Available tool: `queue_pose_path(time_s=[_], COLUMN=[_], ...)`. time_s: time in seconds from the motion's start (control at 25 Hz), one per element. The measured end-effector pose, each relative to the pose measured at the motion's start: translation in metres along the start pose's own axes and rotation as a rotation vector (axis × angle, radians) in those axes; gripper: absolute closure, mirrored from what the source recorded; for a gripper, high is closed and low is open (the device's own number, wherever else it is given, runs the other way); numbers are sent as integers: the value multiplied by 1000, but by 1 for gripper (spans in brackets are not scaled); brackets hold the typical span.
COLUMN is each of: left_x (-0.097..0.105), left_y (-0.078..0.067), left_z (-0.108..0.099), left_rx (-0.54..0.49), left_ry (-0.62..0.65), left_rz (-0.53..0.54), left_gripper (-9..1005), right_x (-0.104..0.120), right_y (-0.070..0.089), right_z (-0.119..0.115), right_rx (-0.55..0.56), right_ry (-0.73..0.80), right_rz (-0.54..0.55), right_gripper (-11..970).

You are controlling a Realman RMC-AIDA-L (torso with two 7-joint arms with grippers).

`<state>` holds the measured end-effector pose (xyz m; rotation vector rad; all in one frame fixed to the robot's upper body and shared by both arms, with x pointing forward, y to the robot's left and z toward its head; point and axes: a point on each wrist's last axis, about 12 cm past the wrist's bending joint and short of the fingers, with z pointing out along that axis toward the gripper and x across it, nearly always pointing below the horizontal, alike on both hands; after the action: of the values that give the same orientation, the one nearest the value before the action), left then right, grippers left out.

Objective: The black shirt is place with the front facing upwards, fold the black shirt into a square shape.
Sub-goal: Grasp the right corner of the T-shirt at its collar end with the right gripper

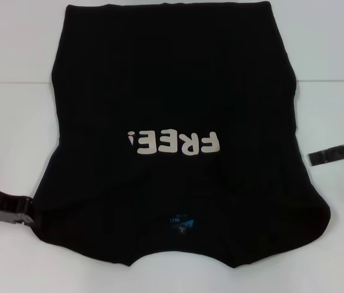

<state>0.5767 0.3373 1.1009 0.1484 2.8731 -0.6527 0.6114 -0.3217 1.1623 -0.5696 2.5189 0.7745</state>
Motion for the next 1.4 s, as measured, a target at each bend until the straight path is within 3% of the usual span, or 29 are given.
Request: queue_pose_path(time_s=[0.16,0.32,0.72,1.4], left_x=[0,-1,0,3], left_y=[0,-1,0,1], left_z=[0,0,-1,1], left_rx=[3,6,6,8], left_ry=[-2,-1,1,4], left_rz=[12,22,23,25], left_gripper=[969,969,968,968], right_x=[-29,-41,-36,-16], right_y=[14,26,56,46], right_z=[-3,17,64,75], right_rx=[133,255,248,248], right_ry=[153,284,397,433], right_rz=[11,-8,-147,-102], right_gripper=[83,83,103,161])
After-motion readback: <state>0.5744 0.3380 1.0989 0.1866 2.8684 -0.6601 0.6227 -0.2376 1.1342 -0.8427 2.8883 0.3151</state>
